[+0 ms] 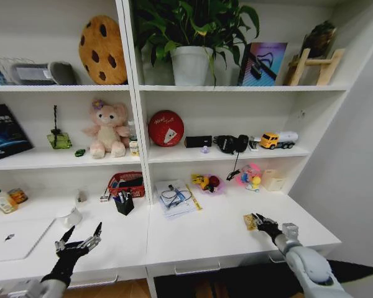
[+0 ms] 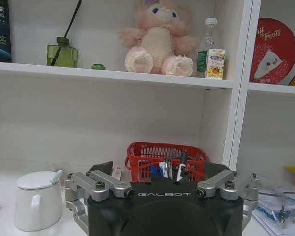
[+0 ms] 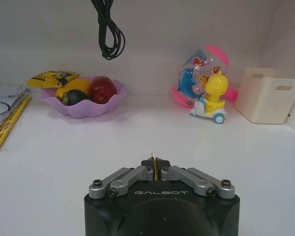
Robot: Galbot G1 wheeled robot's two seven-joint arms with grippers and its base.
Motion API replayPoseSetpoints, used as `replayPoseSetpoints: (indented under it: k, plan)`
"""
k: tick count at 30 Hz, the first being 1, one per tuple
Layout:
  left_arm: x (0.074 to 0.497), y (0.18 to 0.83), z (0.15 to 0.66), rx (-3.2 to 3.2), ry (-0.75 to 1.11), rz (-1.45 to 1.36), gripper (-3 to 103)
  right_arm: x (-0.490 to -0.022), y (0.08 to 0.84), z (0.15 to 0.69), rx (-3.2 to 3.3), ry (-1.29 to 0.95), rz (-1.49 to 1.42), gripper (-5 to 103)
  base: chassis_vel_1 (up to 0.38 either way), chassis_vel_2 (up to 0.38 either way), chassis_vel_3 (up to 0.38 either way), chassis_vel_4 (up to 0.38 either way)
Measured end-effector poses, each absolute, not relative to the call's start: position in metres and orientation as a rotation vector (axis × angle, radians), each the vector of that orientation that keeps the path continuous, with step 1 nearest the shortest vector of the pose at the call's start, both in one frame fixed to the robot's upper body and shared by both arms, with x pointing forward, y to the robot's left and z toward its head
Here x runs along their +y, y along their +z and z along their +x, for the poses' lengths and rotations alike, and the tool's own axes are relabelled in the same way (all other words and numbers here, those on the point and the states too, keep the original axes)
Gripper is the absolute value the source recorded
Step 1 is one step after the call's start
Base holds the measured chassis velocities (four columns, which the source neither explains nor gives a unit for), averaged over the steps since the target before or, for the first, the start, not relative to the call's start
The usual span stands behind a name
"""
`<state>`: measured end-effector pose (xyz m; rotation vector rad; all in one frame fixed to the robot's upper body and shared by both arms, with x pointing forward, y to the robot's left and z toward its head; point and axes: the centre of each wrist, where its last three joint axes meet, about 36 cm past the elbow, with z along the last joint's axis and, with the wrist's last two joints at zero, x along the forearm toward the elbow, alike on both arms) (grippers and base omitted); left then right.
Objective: Organize the objects on the table.
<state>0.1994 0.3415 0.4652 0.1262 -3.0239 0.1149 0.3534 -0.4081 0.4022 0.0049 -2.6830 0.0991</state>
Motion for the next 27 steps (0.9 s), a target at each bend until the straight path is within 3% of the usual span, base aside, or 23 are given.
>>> replayPoseSetpoints:
  k: [3, 18, 19, 20, 23, 26, 27]
  plan:
    - [0.342, 0.465, 0.199, -3.024, 0.115, 0.126, 100, -0.408, 0.400, 0.354, -2.682, 0.094, 0.010, 1, 0.000, 0.000, 0.000, 0.000]
    - [0.342, 0.465, 0.199, -3.024, 0.115, 0.126, 100, -0.398, 0.433, 0.361, -2.854, 0.215, 0.173, 0, 0.000, 0.000, 0.000, 0.000]
    - [0.342, 0.465, 0.199, -3.024, 0.115, 0.126, 100, -0.392, 0.442, 0.371, -2.879, 0.228, 0.228, 0, 0.000, 0.000, 0.000, 0.000]
    - [0.342, 0.465, 0.199, -3.024, 0.115, 0.126, 100, -0.378, 0.455, 0.420, -2.931, 0.223, 0.349, 0, 0.000, 0.000, 0.000, 0.000]
    - [0.341, 0.465, 0.199, -3.024, 0.115, 0.125, 100, -0.372, 0.458, 0.452, -2.945, 0.218, 0.376, 0, 0.000, 0.000, 0.000, 0.000]
    - [0.341, 0.465, 0.199, -3.024, 0.115, 0.126, 100, -0.368, 0.446, 0.536, -2.951, 0.210, 0.351, 0, 0.000, 0.000, 0.000, 0.000]
    - [0.341, 0.465, 0.199, -3.024, 0.115, 0.126, 100, -0.368, 0.446, 0.536, -2.951, 0.210, 0.351, 0, 0.000, 0.000, 0.000, 0.000]
